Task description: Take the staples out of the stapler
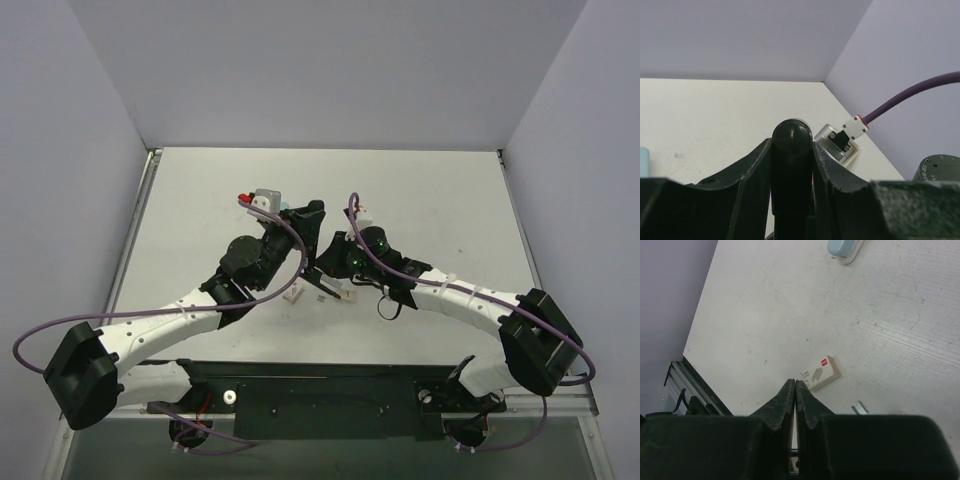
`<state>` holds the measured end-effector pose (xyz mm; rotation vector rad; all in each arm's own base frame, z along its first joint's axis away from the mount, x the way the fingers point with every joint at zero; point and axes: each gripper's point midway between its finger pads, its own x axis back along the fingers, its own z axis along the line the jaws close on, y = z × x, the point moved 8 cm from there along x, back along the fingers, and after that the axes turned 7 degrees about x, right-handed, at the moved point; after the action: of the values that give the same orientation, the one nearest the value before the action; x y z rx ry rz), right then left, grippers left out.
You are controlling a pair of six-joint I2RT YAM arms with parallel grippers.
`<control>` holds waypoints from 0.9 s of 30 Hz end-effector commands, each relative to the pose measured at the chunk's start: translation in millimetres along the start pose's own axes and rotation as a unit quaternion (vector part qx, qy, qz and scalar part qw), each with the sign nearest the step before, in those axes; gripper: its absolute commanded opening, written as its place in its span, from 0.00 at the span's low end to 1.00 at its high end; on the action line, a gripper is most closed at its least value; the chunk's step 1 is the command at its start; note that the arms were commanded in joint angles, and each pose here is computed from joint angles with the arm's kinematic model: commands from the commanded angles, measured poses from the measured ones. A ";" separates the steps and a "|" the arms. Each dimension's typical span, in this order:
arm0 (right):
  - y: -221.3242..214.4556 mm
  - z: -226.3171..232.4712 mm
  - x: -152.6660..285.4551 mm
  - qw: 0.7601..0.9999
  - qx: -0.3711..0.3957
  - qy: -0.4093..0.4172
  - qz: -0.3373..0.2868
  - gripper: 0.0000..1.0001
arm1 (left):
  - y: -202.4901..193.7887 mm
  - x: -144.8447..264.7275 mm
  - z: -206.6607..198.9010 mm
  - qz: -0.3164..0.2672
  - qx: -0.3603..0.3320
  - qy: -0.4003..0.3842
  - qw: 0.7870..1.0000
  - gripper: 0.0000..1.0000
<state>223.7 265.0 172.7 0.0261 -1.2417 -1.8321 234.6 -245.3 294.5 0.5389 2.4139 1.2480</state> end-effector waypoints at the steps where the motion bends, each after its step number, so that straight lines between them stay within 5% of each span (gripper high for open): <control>1: 7.3 15.8 -0.9 0.998 -0.001 0.063 -0.013 0.00 | 65.6 -13.4 -33.2 -0.142 0.041 -0.052 0.988 0.00; 12: 26.7 15.6 -13.0 0.993 -0.046 0.103 -0.033 0.00 | 73.0 -53.1 -37.7 -0.164 -0.006 -0.045 0.985 0.00; 27: 64.8 1.4 -33.2 0.987 -0.041 0.146 -0.062 0.00 | 44.1 -119.1 -14.7 -0.109 -0.040 -0.039 0.992 0.00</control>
<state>275.1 268.6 170.0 0.0980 -1.0118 -1.9117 332.2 -282.9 309.6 0.3732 2.3322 1.3664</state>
